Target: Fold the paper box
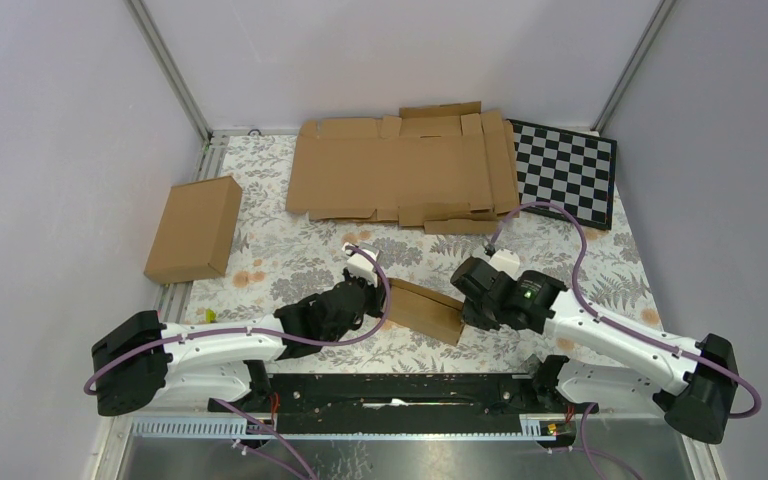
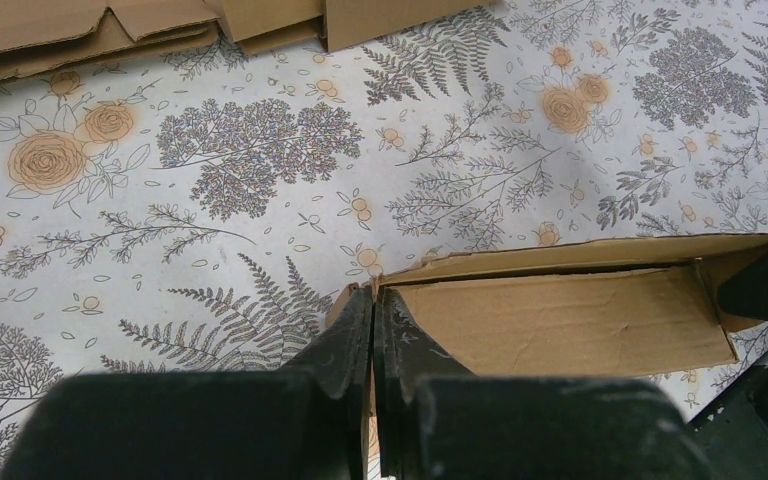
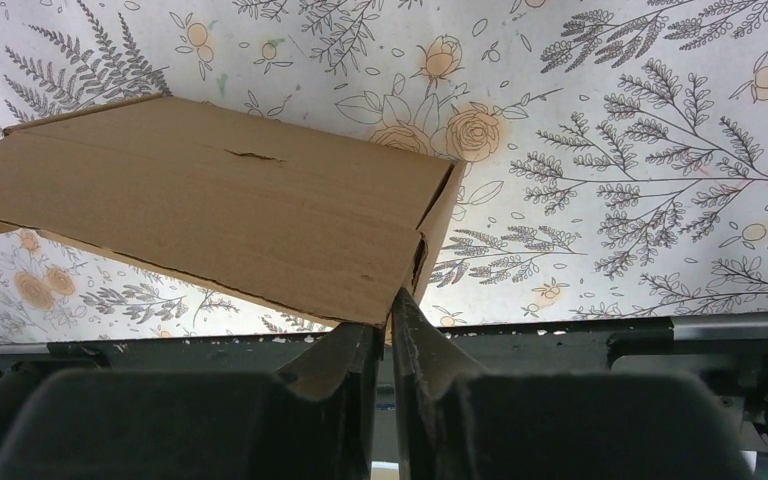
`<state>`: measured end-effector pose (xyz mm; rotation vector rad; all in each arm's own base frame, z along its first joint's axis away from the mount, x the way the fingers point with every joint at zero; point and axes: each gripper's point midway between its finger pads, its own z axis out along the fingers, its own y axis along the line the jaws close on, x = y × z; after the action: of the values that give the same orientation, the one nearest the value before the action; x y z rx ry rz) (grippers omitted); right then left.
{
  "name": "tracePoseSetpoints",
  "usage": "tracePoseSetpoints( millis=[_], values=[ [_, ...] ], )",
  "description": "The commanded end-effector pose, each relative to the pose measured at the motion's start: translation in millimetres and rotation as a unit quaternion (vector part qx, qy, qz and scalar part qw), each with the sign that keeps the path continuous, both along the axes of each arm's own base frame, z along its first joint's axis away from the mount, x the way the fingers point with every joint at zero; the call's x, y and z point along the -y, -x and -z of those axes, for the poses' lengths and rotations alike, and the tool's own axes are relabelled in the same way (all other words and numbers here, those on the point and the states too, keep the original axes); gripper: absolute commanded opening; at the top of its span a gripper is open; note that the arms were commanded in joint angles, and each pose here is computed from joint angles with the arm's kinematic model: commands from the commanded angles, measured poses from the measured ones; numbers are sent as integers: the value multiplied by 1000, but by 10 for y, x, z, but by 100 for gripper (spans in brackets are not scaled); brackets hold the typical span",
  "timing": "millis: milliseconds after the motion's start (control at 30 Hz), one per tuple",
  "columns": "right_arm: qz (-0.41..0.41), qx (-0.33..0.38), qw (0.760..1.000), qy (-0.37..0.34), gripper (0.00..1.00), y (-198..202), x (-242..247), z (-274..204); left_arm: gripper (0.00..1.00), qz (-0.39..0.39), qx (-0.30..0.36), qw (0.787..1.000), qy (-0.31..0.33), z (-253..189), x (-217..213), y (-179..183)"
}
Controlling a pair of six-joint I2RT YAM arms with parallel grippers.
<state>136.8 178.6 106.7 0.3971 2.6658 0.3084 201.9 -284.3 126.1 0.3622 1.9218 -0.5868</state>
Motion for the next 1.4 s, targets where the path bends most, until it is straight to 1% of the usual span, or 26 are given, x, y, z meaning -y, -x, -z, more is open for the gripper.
tracePoseSetpoints(
  millis=[0,167,233,400,600,900,1367],
  values=[
    [24,14,999,-39,14,-118,-175,-122,0,13,-2,1000,-1,-3,69,42],
    [29,17,998,-45,11,-117,-165,-139,0,13,-2,1000,-1,5,58,49],
    [25,15,999,-46,12,-94,-154,-141,0,13,-1,1000,0,-3,59,50],
    [22,-6,999,-26,14,44,-4,6,0,12,1,1000,-4,5,43,46],
    [10,-21,1000,4,11,156,159,102,0,17,4,1000,-4,-5,12,68],
    [-11,-7,999,48,6,118,287,2,0,18,2,1000,-11,33,-30,87],
    [-49,-4,995,84,6,114,367,3,0,22,-5,1000,-11,85,-32,114]
  ],
)
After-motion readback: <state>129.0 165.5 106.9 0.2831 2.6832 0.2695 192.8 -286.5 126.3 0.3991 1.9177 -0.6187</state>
